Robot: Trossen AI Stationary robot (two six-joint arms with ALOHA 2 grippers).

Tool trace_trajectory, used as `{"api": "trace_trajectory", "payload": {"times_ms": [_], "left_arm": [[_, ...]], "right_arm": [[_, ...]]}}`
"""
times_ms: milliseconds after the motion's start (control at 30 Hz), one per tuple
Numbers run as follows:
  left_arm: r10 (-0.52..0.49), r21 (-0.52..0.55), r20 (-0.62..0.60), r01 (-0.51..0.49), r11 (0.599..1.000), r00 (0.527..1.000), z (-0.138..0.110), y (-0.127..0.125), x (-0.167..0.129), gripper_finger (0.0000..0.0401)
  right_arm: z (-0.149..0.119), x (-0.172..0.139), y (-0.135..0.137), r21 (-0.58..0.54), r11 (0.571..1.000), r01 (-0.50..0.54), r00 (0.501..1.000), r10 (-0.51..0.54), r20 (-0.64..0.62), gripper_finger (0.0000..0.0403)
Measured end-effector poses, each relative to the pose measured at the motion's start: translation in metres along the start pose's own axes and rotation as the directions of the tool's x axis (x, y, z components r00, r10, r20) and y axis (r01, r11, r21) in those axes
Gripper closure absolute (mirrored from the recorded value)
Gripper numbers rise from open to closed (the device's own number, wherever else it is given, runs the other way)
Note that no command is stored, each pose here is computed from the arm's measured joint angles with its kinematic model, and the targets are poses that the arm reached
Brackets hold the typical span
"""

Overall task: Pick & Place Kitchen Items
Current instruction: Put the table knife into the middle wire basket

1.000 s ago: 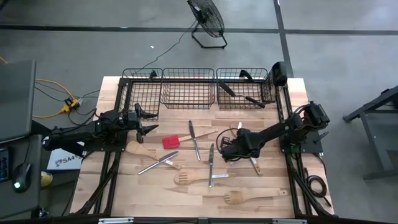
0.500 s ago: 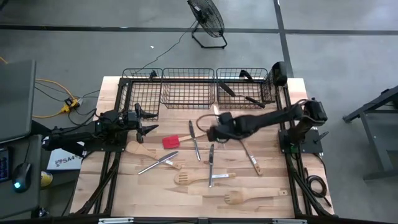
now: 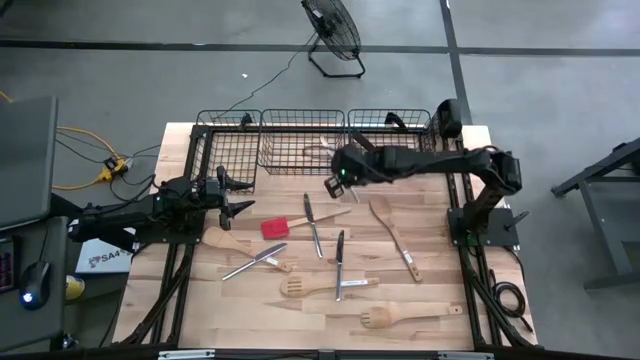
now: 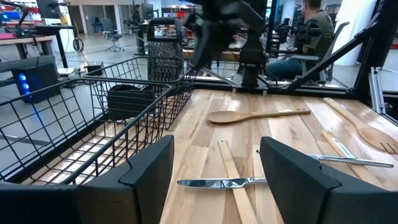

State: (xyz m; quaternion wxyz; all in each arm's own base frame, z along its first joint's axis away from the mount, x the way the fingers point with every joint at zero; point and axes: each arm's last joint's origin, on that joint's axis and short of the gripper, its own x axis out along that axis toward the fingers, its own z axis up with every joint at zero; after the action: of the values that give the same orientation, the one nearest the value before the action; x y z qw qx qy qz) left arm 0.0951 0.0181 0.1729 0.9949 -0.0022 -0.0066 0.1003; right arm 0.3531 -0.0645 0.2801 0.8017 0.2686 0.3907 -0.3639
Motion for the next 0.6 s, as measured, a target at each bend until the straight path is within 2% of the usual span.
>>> {"api": "trace_trajectory", "payload": {"times_ms": [167,333,500,600], "left_arm": [[0.000,0.000,0.000,0.000,1.000,1.000,0.000,0.000,0.000,0.0166],[0.000,0.000,0.000,0.000,1.000,1.000,0.000,0.000,0.000,0.0166],[0.000,0.000,0.000,0.000,1.000,1.000,0.000,0.000,0.000,0.0166],[0.000,0.000,0.000,0.000,1.000,1.000,0.000,0.000,0.000,0.0166]], "right_arm": [[0.035,0.003,-0.015,-0.038,0.998,-0.046,0.991,0.050,0.122,0.0375],[0.066,0.008,-0.029,-0.071,0.991,-0.109,0.957,0.124,0.263,0.0375],[0.084,0.015,-0.038,-0.147,0.983,-0.111,0.922,0.157,0.354,0.0375],[0.090,0.025,-0.043,-0.207,0.971,-0.117,0.916,0.186,0.356,0.0375]]}}
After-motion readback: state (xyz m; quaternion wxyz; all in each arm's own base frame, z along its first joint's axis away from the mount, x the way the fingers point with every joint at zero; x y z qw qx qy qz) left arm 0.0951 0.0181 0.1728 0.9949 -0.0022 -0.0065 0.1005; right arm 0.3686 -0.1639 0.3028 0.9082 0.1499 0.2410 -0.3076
